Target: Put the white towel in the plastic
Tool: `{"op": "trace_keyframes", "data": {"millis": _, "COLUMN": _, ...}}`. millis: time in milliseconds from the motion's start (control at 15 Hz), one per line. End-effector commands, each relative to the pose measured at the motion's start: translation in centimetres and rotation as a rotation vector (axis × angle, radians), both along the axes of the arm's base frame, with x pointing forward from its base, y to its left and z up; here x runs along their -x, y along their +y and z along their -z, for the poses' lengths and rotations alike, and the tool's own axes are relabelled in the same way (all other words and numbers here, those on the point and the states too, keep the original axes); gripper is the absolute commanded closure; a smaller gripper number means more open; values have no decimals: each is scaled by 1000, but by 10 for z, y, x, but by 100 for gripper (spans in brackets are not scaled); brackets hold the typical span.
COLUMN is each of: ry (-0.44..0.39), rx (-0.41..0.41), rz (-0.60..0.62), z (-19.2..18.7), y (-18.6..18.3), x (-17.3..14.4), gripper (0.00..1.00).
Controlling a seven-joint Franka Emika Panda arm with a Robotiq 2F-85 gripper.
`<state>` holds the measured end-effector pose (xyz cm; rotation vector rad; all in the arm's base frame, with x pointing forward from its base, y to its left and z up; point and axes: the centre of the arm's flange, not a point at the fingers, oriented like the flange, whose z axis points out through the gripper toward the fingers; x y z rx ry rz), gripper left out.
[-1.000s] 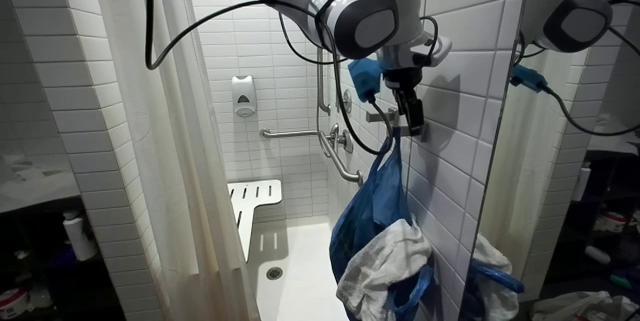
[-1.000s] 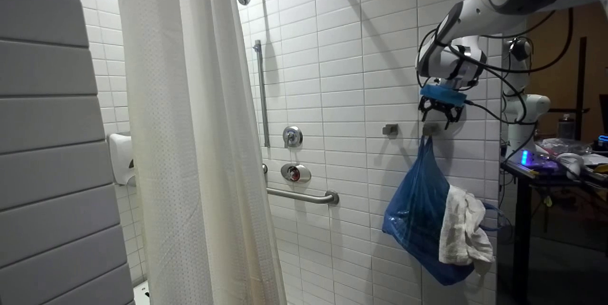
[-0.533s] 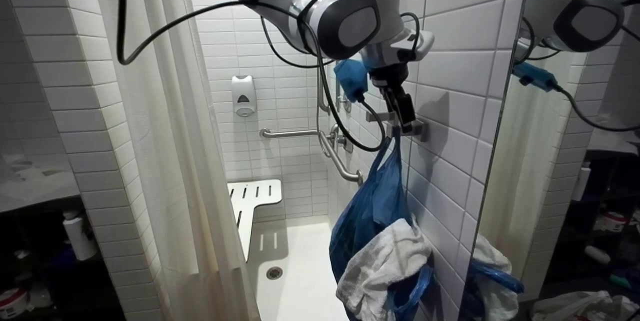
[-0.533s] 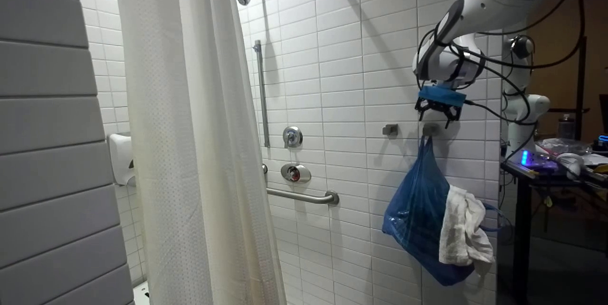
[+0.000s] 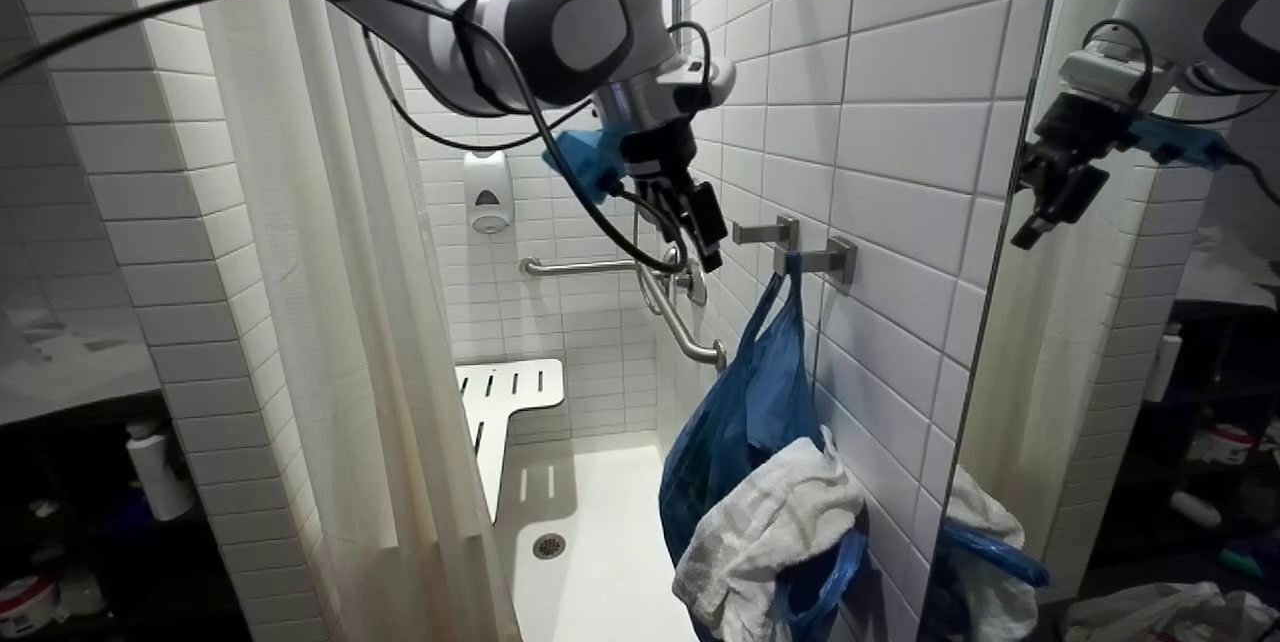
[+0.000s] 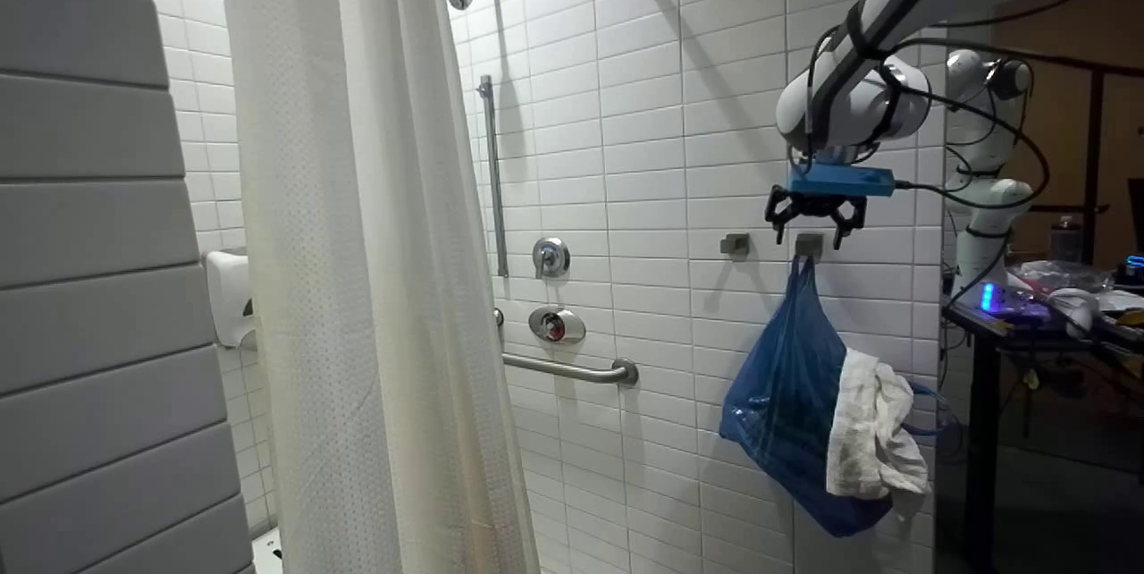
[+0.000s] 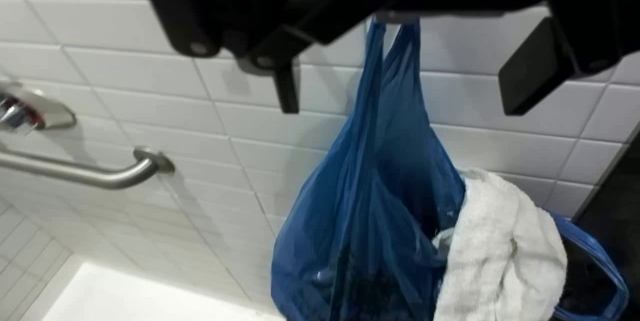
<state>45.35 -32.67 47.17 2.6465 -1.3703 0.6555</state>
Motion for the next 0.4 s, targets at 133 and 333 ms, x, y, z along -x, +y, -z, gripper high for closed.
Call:
{"op": "trace_keyframes", "data": {"millis": 133, "ry": 124, "rx": -57, "rz": -284, "z": 17, "y": 94, "x": 25, "gripper": 0}}
{"op": "trace_keyframes", "data": {"millis": 333, "ry": 120, "rx": -48, "rz": -252, "z": 20, "y": 86, "x": 14, "gripper": 0}}
